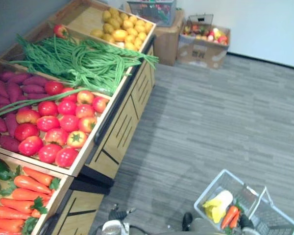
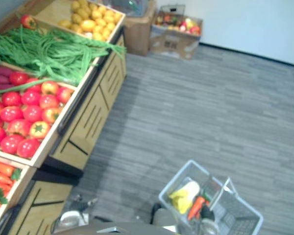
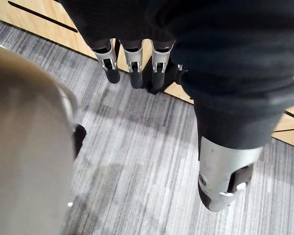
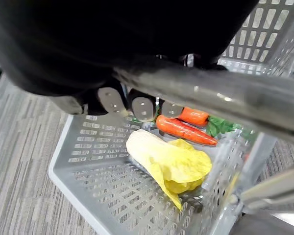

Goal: Pick vegetable in the basket

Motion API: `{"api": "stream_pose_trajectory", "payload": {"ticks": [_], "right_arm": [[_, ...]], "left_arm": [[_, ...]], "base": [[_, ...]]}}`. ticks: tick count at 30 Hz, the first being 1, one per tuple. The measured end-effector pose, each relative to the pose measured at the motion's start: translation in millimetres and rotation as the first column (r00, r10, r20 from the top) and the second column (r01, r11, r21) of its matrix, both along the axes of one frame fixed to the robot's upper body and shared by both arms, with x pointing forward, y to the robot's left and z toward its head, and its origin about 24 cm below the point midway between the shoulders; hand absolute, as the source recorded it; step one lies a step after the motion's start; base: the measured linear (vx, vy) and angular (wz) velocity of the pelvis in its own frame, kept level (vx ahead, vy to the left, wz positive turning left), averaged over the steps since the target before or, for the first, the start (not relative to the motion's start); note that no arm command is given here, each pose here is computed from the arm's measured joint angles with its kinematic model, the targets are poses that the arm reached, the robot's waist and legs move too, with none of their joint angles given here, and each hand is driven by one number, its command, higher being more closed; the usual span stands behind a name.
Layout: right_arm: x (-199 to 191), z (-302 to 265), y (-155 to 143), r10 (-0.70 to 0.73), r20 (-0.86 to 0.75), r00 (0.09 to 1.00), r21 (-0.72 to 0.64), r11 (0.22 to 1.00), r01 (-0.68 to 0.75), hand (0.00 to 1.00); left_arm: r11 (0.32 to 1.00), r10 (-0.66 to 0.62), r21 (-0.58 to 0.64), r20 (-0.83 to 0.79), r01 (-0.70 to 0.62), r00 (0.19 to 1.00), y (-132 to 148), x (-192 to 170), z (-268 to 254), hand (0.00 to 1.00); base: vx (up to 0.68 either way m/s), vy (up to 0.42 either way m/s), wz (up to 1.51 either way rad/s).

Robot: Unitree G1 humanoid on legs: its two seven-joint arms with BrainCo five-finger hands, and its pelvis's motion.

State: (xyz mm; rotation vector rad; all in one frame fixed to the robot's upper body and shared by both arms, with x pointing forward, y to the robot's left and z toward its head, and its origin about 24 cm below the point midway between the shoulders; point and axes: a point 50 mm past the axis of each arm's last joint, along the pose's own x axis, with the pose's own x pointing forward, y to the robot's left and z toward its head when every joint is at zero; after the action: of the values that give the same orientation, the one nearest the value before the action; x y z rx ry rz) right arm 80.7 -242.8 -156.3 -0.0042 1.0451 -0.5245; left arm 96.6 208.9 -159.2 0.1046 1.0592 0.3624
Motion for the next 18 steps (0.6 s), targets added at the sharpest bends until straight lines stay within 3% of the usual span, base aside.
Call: {"api": "stream_pose_trajectory", "payload": {"ticks": [6,11,18], "right_arm": [[21,8,-12,0.104,0.033,0.994,-0.05,0.994,-0.102,1.0],[13,4,-4,0.098,0.017,0.995,-0.026,0.995,-0.098,1.0],[18,5,5,0.13,0.039,0.991,-0.02,0.991,-0.129,1.0]], "left_arm": [[0.999,0.029,-0.014,0.015,-0.029,0.999,-3,-6,-1,0.0],[0.999,0.014,0.032,-0.032,-0.012,0.999,14,-20,-1,0.0],[0.999,-0.004,0.04,-0.066,0.007,0.998,14,-29,-3,0.0]], "base": [[0.02,0.203,-1.42],[-0.04,0.093,-0.22],[0.04,-0.022,-0.37]]}}
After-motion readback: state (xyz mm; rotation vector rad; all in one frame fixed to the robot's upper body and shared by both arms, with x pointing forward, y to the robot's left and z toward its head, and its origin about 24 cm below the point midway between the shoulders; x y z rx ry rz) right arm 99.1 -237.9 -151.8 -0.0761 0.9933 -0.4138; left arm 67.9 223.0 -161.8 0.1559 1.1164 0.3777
